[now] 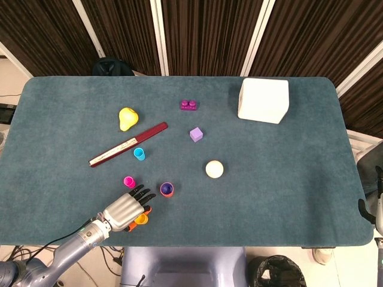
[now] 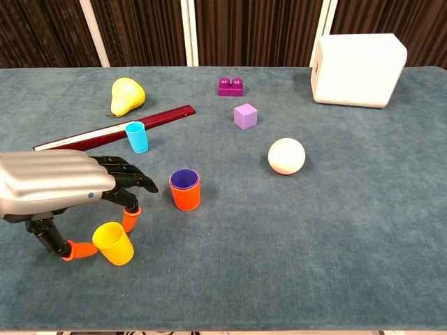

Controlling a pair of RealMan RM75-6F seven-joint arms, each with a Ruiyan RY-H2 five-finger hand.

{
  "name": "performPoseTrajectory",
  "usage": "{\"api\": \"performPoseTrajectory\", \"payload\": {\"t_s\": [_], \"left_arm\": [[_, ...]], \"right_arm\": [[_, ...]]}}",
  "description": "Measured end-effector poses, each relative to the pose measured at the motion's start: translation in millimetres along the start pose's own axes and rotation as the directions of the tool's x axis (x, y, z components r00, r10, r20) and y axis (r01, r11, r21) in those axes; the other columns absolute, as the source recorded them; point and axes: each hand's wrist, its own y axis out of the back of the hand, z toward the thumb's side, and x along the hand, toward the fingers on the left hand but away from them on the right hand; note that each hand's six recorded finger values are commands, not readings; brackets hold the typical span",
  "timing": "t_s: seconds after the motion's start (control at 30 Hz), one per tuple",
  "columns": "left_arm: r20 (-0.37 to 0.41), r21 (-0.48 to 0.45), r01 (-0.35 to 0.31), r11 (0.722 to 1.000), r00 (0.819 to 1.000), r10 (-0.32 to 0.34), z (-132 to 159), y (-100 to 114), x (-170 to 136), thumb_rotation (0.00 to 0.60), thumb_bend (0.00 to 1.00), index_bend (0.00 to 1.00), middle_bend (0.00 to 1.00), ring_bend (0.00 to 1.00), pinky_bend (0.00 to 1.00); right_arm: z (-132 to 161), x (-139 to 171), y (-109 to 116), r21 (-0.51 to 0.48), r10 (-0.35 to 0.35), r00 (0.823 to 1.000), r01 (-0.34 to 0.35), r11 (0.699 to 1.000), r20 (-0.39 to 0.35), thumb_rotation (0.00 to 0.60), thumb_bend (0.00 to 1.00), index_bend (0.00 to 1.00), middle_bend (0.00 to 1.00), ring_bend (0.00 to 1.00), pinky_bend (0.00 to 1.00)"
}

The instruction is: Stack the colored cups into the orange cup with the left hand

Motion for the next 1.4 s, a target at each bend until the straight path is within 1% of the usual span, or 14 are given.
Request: {"api": "performPoseTrajectory", "payload": {"t_s": [0.17, 0.3, 0.4, 0.5, 0.6, 0.7, 0.8, 0.87, 0.97, 1.03, 1.07, 1.23, 1.4], "left_arm": [[-0.005, -0.004, -0.014, 1.0, 1.0, 0.014, -0.3, 2.3, 1.2, 0.6, 0.36, 0.44, 0.09, 0.0, 0.0], [-0.007, -0.015, -0.03, 0.999, 1.0, 0.03, -0.1, 5.9, 0.9, 0.6, 0.37, 0.44, 0.09, 0.0, 0.0], [-0.012, -0.02, -0.05, 0.999, 0.999, 0.05, -1.2, 11.5, 0.3, 0.6, 0.37, 0.44, 0.09, 0.0, 0.0], [-0.02, -0.027, -0.092, 0.995, 0.996, 0.091, -3.3, 23.1, -0.1, 0.6, 0.37, 0.45, 0.09, 0.0, 0.0], [-0.029, -0.043, -0.152, 0.988, 0.988, 0.15, -5.5, 38.5, -0.6, 0.6, 0.37, 0.45, 0.09, 0.0, 0.0], [-0.034, -0.063, -0.212, 0.975, 0.977, 0.21, -7.8, 53.5, -0.3, 0.6, 0.37, 0.45, 0.09, 0.0, 0.0], [-0.039, -0.083, -0.267, 0.96, 0.964, 0.265, -11.6, 67.7, 3.6, 0.6, 0.37, 0.45, 0.09, 0.0, 0.0], [-0.045, -0.1, -0.308, 0.946, 0.951, 0.305, -15.3, 78.0, 8.8, 0.6, 0.37, 0.45, 0.09, 0.0, 0.0], [-0.049, -0.102, -0.349, 0.931, 0.937, 0.346, -21.0, 89.3, 19.2, 0.6, 0.37, 0.45, 0.09, 0.0, 0.0], [-0.048, -0.095, -0.358, 0.929, 0.934, 0.355, -23.4, 94.3, 28.0, 0.6, 0.37, 0.45, 0.09, 0.0, 0.0], [-0.045, -0.094, -0.355, 0.93, 0.935, 0.352, -23.3, 95.2, 31.5, 0.6, 0.37, 0.45, 0.09, 0.0, 0.0], [-0.027, -0.09, -0.325, 0.941, 0.946, 0.324, -18.2, 98.7, 48.1, 0.6, 0.37, 0.45, 0.09, 0.0, 0.0], [-0.006, -0.081, -0.287, 0.955, 0.958, 0.287, -10.4, 97.1, 60.6, 0.6, 0.37, 0.45, 0.09, 0.0, 0.0]], "right_arm": [[0.0, 0.1, -0.2, -0.001, 0.001, 1.0, -0.001, 1.0, -0.001, 0.6, 0.42, 0.04, 0.0, 0.04, 0.01], [-0.6, 0.2, 0.5, -0.002, -0.001, 1.0, 0.001, 1.0, 0.0, 0.6, 0.42, 0.04, 0.0, 0.04, 0.01], [-0.9, 0.3, 0.5, -0.003, -0.001, 1.0, 0.001, 1.0, 0.0, 0.6, 0.42, 0.04, 0.0, 0.04, 0.01], [-1.1, 0.3, 0.5, -0.003, -0.001, 1.0, 0.001, 1.0, 0.001, 0.6, 0.42, 0.04, 0.0, 0.04, 0.01], [-1.7, -0.1, -1.1, 0.001, 0.002, 1.0, -0.002, 1.0, 0.006, 0.6, 0.42, 0.04, 0.0, 0.04, 0.01], [-2.2, -0.3, -2.0, 0.002, 0.005, 1.0, -0.005, 1.0, 0.008, 0.6, 0.42, 0.04, 0.0, 0.04, 0.01], [-2.6, -0.6, -3.1, 0.003, 0.008, 1.0, -0.008, 1.0, 0.009, 0.6, 0.42, 0.04, 0.0, 0.04, 0.01], [-2.4, -0.6, -3.7, 0.006, 0.009, 1.0, -0.009, 1.0, 0.009, 0.6, 0.42, 0.04, 0.0, 0.04, 0.01], [-1.7, -0.4, -4.2, 0.008, 0.009, 1.0, -0.009, 1.0, 0.008, 0.6, 0.42, 0.04, 0.0, 0.04, 0.01], [-1.5, -0.2, -4.5, 0.01, 0.009, 1.0, -0.009, 1.0, 0.008, 0.6, 0.42, 0.04, 0.0, 0.04, 0.01], [-1.6, -0.1, -4.4, 0.011, 0.008, 1.0, -0.008, 1.0, 0.009, 0.6, 0.42, 0.04, 0.0, 0.04, 0.01], [-2.0, 0.2, -4.0, 0.014, 0.005, 1.0, -0.005, 1.0, 0.015, 0.6, 0.42, 0.04, 0.0, 0.04, 0.01], [-2.1, 0.3, -4.4, 0.017, 0.007, 1.0, -0.008, 1.0, 0.017, 0.6, 0.42, 0.04, 0.0, 0.04, 0.01]]}}
